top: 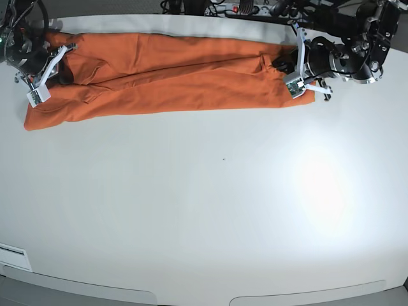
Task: Fold the T-shirt properly
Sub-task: 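Lower the folded edge onto the shirt and smooth it with both grippers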
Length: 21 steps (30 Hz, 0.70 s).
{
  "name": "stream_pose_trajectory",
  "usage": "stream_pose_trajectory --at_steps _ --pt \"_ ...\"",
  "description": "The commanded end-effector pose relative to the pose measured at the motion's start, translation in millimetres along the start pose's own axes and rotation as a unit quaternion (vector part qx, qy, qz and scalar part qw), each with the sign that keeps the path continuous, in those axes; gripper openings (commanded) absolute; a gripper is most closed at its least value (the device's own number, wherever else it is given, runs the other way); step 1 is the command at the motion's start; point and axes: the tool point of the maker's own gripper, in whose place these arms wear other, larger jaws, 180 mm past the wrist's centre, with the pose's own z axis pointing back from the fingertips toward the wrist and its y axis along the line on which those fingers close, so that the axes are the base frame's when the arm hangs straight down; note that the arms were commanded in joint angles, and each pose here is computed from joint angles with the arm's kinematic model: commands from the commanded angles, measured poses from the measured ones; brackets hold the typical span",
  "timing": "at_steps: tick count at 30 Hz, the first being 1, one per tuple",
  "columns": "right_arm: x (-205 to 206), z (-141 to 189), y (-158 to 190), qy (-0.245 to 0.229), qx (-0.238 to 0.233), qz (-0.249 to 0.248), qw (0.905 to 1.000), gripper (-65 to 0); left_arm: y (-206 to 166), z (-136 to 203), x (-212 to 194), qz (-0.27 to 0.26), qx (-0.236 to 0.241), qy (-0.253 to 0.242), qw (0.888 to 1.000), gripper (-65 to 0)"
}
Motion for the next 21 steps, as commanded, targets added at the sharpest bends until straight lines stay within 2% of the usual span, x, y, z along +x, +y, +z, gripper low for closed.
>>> stream_pose_trajectory --at_steps 1,10,16,21 --pt "8.1 4.7 -3.9 -0.012 -0.004 0.008 0.9999 -65.0 15.6 -0.2 -15.1 0.0 0.032 0.031 0.999 -65.0" --pt "-9.2 -6.6 -21.9 -0.017 -0.015 -0.032 0.9992 -65.0 57.0 -12.4 -53.7 0.068 0.06 0.049 0.995 -65.0" --pt "3.9 -13.8 -37.6 -0.029 -0.031 -0.033 0.9986 -65.0 77.1 -7.0 -33.7 0.043 0.07 0.03 0.996 -65.0" --pt "28.7 -21.1 -37.0 -0.049 -0.026 -0.016 0.9983 -65.0 94.9 1.6 -0.6 0.037 0.08 -0.013 0.996 -65.0"
